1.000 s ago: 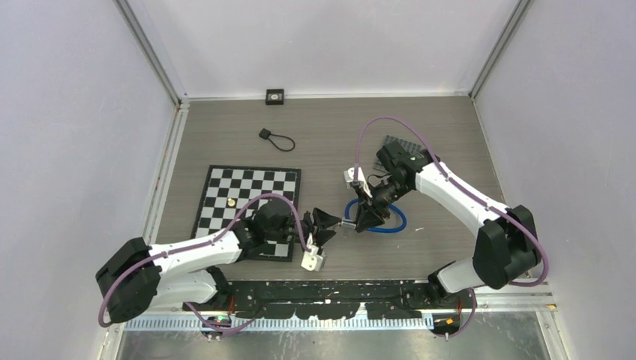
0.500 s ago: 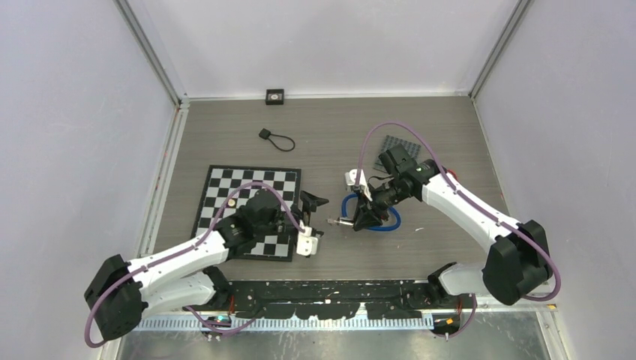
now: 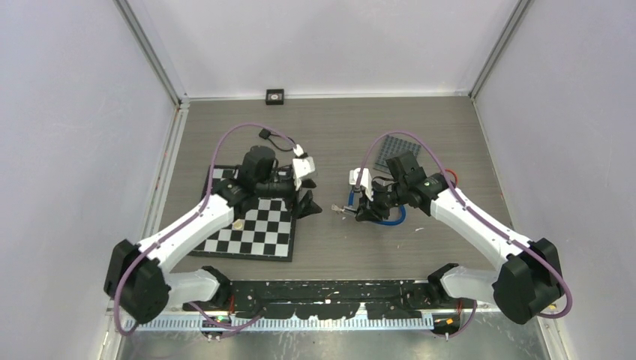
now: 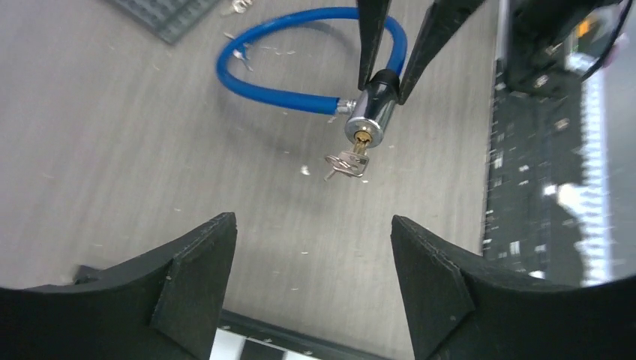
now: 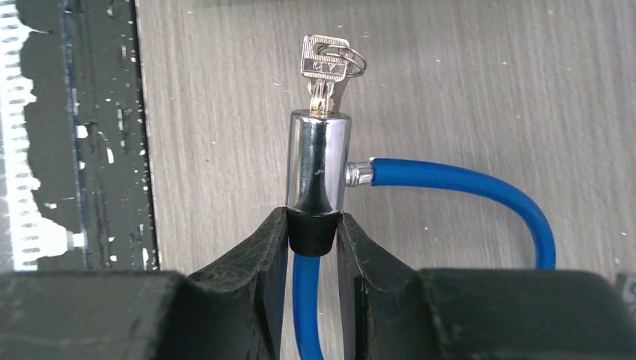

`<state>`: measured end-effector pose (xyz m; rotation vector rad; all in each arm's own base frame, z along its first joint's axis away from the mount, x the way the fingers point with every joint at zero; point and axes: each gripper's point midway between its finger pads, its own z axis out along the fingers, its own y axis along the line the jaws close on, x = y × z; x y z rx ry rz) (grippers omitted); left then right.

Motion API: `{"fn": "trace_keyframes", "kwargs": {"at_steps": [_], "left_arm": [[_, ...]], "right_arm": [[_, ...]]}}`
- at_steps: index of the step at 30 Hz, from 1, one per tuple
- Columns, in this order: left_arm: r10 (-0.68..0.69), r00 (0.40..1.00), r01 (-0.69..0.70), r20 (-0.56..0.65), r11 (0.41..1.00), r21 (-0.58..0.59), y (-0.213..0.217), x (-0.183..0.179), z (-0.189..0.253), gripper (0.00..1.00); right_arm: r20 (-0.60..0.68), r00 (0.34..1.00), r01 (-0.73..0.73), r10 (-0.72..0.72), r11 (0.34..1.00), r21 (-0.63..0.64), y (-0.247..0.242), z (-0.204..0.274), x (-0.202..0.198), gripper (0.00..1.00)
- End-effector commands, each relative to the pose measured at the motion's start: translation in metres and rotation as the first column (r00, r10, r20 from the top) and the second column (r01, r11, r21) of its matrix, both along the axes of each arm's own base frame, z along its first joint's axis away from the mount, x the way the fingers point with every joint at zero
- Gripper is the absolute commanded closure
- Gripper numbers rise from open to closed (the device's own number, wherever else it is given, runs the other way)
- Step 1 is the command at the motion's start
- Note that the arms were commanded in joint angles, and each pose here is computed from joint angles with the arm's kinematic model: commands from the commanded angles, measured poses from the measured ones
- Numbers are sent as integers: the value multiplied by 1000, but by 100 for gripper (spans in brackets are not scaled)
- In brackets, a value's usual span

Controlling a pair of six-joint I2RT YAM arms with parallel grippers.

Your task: Unlock with the key

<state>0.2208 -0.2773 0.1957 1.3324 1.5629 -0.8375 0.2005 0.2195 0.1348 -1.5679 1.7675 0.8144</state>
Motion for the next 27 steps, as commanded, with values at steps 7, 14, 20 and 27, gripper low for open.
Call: {"fn": "trace_keyframes", "kwargs": {"at_steps": [7,14,20,27], "left_arm": [[-25,678,-50,-735,996,-80,-30,-14,3,39],[63,490,-165,-870,986,-21,-42,-1,-7,55],[106,349,-206,-931,978,34,-50,9,-19,59],[100,282,-207,-954,977,41,-56,16,-21,62]], "right_arm": [[155,985,74,-79,996,39,2,14,23,100],[184,979,84,-87,996,23,-2,14,27,100],[196,976,90,-90,996,6,-5,10,28,100],[190,979,81,-81,997,3,-4,7,28,100]]}}
